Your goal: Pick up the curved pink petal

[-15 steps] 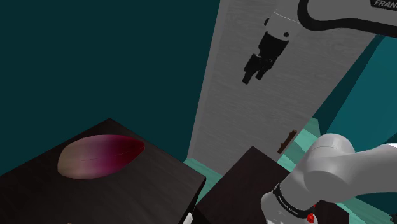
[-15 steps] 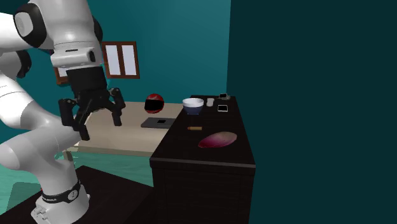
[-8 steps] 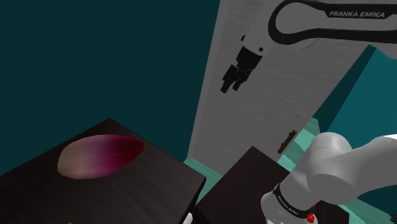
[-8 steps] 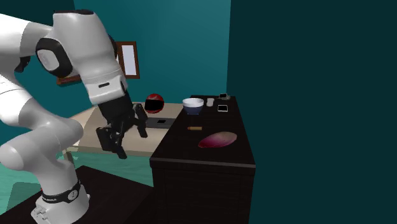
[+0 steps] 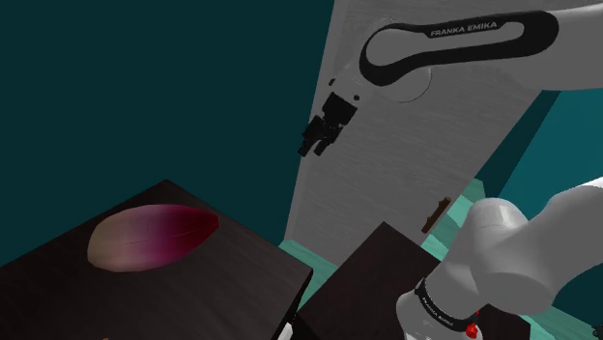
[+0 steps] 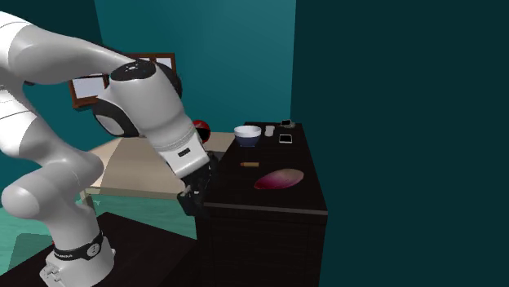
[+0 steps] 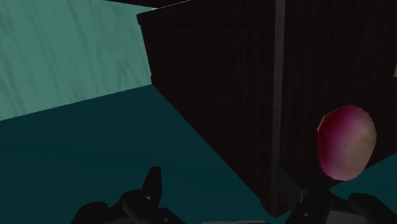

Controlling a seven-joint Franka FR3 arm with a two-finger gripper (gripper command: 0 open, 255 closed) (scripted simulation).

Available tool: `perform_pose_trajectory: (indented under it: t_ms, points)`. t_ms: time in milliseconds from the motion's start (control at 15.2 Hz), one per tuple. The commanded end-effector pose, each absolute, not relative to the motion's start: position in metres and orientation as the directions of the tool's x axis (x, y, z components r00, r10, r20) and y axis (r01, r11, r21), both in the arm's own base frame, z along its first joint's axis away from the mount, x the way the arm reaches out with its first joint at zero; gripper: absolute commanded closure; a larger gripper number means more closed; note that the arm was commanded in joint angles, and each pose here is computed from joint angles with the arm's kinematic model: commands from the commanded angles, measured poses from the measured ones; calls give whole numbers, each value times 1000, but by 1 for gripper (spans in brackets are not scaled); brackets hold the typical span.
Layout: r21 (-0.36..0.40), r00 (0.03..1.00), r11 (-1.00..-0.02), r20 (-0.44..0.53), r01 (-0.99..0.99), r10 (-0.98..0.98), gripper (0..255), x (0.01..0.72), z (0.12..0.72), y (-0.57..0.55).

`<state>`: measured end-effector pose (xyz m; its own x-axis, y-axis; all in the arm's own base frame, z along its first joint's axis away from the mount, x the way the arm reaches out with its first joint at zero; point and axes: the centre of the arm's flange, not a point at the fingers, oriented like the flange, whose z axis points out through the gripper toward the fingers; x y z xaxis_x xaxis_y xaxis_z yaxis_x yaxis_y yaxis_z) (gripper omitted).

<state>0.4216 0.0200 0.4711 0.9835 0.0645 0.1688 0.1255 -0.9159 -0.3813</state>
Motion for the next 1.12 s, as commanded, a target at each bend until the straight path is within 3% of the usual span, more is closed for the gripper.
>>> perform_pose_trajectory:
  t_ms: [0, 1056]
  points:
    - [-430, 981, -890, 179, 152, 81, 0, 436, 456, 29]
    - [-737, 940, -584, 272, 340, 204, 0, 534, 364, 163]
